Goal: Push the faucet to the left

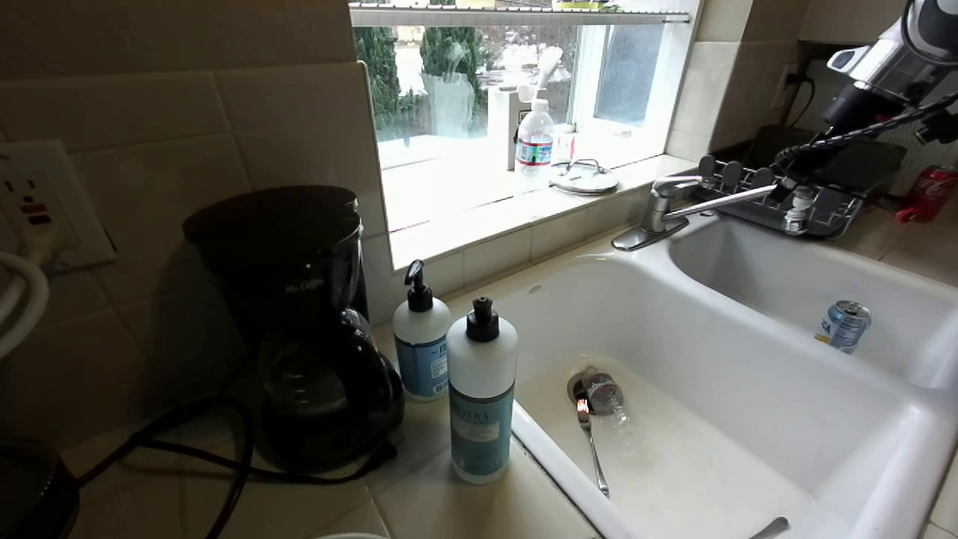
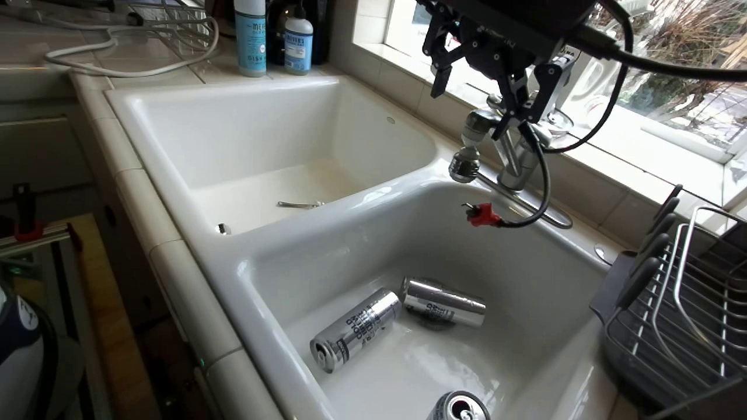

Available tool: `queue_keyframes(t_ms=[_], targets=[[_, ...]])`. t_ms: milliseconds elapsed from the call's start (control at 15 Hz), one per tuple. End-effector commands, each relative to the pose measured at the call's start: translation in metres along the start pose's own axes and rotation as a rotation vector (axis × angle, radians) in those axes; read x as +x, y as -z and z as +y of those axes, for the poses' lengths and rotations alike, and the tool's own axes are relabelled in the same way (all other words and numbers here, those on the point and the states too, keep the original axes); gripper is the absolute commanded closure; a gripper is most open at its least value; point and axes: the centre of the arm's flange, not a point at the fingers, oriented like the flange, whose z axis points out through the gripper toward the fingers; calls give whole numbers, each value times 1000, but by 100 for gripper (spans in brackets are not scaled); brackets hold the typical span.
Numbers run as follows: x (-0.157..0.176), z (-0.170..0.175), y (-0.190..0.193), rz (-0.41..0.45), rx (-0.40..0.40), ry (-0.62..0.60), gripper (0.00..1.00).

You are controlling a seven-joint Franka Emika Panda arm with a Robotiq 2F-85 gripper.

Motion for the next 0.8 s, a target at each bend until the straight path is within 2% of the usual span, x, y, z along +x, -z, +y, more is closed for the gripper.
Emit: queue_keyframes(t_ms=[0,400,733], targets=[[12,-37,-8,-27,109,108,0],[24,-74,-15,-46,194,278,0],[44,-101,-30,-16,248,371,0]])
